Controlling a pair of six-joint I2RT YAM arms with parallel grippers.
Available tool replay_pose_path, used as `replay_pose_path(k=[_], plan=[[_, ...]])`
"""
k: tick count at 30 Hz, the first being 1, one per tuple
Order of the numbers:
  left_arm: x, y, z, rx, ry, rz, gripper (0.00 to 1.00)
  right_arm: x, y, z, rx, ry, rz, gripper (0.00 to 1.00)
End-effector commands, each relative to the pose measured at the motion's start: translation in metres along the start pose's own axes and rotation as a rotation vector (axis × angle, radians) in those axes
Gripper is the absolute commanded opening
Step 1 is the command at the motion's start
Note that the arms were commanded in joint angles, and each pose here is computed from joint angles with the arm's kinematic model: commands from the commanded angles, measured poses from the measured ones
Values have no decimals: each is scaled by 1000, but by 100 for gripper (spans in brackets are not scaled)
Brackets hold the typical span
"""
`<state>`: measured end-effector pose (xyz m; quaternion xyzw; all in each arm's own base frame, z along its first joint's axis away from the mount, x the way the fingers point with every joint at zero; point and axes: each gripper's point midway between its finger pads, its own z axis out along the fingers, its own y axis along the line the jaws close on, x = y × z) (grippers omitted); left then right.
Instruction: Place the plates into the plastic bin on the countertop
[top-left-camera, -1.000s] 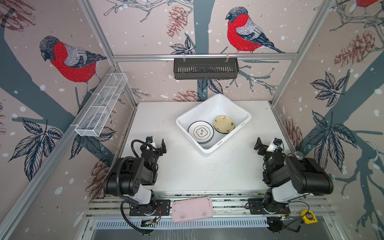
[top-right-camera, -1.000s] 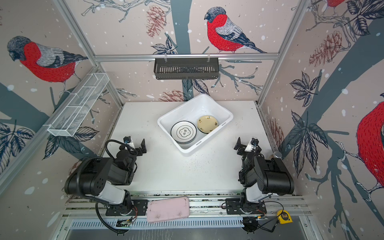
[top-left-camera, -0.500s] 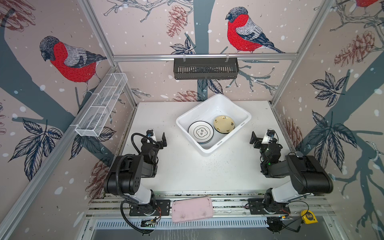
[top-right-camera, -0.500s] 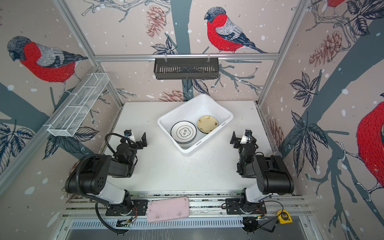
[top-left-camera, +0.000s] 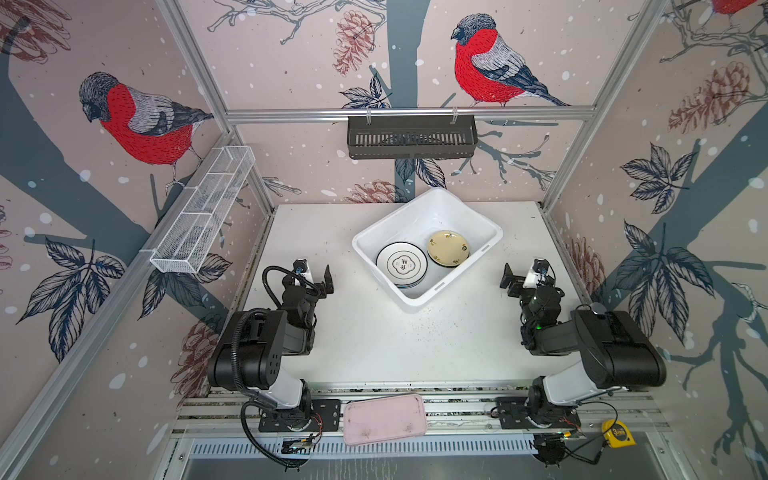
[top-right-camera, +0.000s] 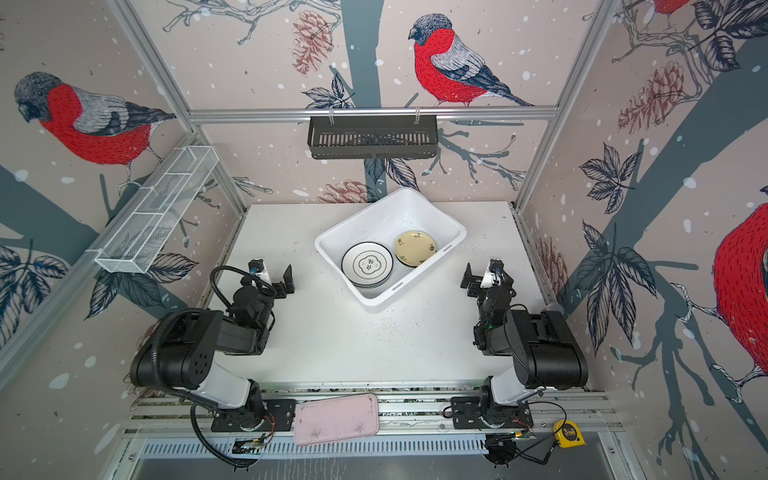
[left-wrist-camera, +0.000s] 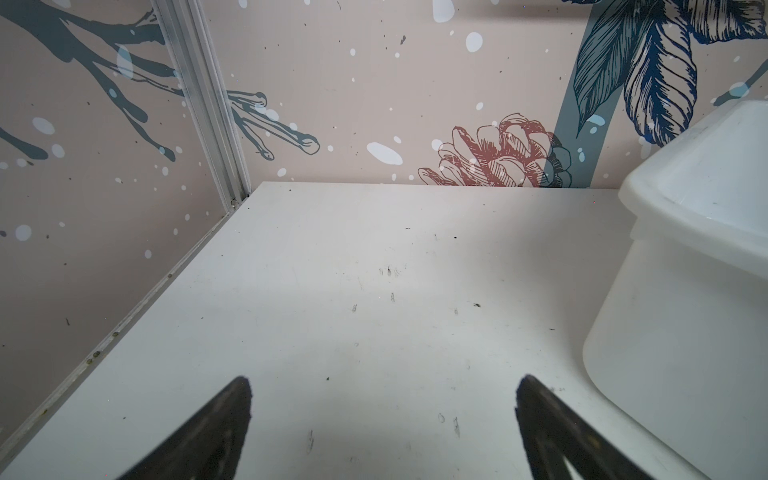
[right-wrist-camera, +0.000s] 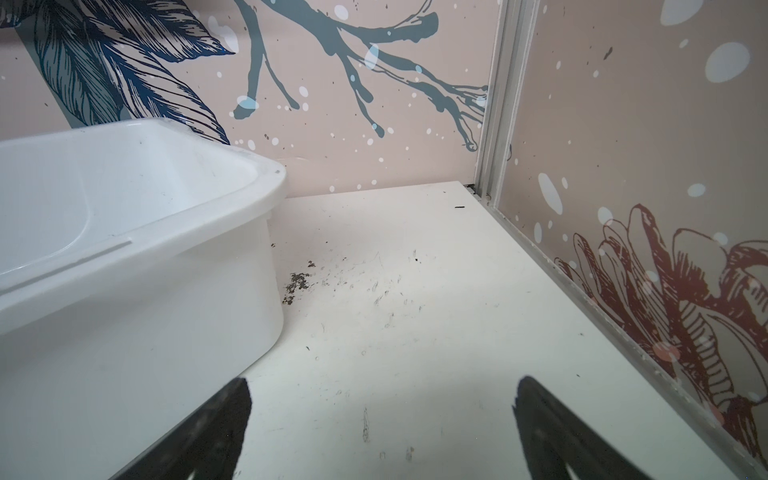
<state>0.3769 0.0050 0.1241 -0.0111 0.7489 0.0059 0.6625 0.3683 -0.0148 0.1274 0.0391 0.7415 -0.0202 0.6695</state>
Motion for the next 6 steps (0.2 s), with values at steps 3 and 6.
replay_pose_path(k=[3,6], plan=[[-4,-2,1,14,-15,8,98,-3,-1,1,8,-13,-2,100],[-4,-2,0,14,-16,8,99,-4,-1,1,7,-13,-3,99]])
